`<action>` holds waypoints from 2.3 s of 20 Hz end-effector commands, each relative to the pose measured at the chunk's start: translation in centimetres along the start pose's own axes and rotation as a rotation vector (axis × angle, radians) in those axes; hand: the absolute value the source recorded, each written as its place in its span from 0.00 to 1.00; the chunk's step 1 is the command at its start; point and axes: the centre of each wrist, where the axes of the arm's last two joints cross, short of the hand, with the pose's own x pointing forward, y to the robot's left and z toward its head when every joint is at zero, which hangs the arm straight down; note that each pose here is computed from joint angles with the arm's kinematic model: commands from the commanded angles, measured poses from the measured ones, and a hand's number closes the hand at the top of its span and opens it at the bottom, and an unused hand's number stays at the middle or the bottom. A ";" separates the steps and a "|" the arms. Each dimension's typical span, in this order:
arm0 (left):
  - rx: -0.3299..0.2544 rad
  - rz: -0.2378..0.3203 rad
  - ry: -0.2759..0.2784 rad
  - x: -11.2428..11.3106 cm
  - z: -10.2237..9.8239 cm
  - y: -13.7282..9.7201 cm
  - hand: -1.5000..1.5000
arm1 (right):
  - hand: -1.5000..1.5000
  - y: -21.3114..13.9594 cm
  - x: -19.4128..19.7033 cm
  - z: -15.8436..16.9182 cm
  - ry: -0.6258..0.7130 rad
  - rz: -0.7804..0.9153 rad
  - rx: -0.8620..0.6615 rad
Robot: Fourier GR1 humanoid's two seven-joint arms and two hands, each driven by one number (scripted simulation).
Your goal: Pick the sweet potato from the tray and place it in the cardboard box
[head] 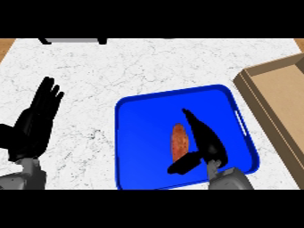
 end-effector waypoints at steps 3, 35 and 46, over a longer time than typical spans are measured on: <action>0.006 0.005 0.005 0.6 -0.6 -0.7 0.50 | 1.00 0.1 -2.5 0.3 -0.019 0.022 -0.008; -0.008 0.017 -0.003 0.3 -0.4 0.5 0.50 | 1.00 1.8 10.0 16.3 -0.578 0.593 -0.388; 0.005 0.005 0.004 -2.6 0.7 -0.2 0.50 | 1.00 -7.6 10.3 17.2 -0.399 0.326 -0.799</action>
